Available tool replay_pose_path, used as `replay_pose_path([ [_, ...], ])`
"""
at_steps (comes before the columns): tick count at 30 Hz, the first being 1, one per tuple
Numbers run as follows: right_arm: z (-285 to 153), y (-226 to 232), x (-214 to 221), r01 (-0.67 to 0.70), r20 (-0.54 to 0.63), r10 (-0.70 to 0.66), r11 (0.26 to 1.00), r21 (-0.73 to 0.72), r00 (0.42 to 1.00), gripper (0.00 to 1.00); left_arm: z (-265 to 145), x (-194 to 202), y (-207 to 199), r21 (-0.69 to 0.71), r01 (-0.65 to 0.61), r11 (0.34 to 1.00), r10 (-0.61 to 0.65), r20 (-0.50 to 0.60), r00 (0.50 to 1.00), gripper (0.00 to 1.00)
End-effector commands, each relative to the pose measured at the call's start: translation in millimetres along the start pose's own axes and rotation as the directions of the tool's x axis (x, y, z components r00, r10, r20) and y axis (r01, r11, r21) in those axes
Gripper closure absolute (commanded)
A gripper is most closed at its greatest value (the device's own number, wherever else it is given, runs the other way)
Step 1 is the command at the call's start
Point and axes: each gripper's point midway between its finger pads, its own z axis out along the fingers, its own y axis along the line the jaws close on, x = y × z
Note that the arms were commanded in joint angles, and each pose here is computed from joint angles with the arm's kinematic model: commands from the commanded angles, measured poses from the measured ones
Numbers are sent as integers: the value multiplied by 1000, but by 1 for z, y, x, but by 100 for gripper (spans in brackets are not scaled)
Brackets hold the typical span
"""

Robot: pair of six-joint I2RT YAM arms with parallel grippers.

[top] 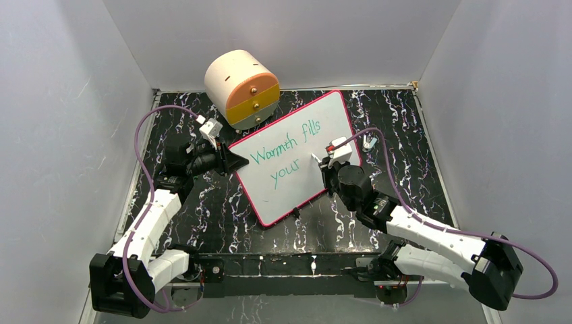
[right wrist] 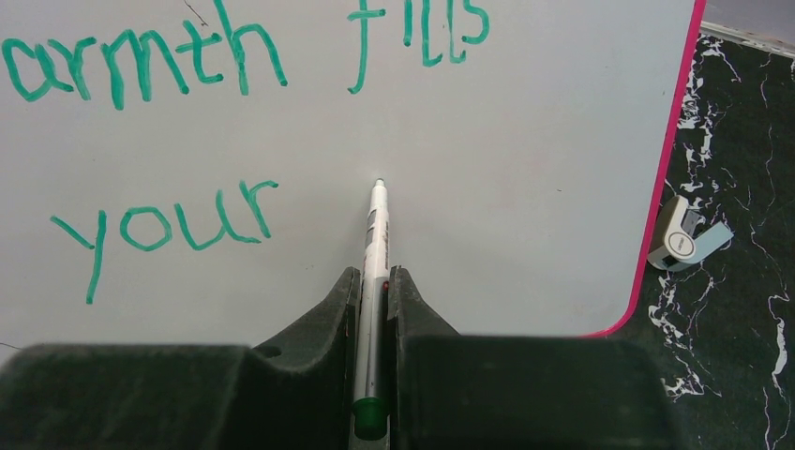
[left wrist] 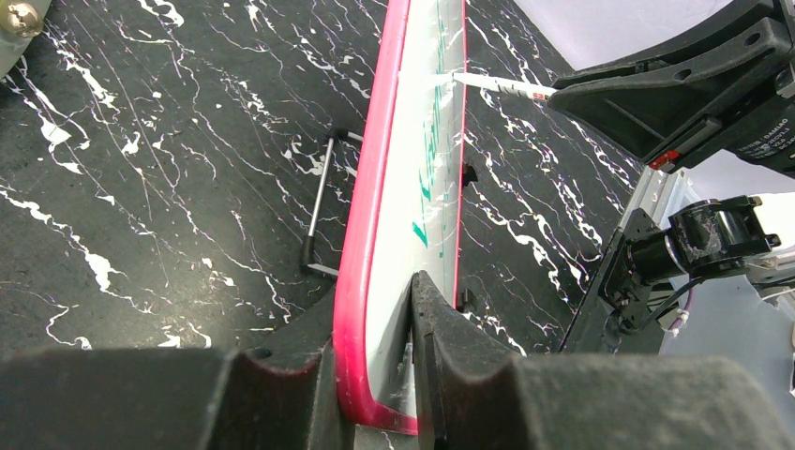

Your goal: Write a sentence on the whiteboard

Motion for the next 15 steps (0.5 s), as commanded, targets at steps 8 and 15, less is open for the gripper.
replay_pose_path([
  [8,3,10,-22,-27,69,30,998,-54,997,100,-2,70,33,-127,-2,992,-24,-202,979,100],
  [15,1,15,-20,-21,55,26,996,-87,998,100,-2,70,33,-132,-3,991,-24,-204,979,100],
])
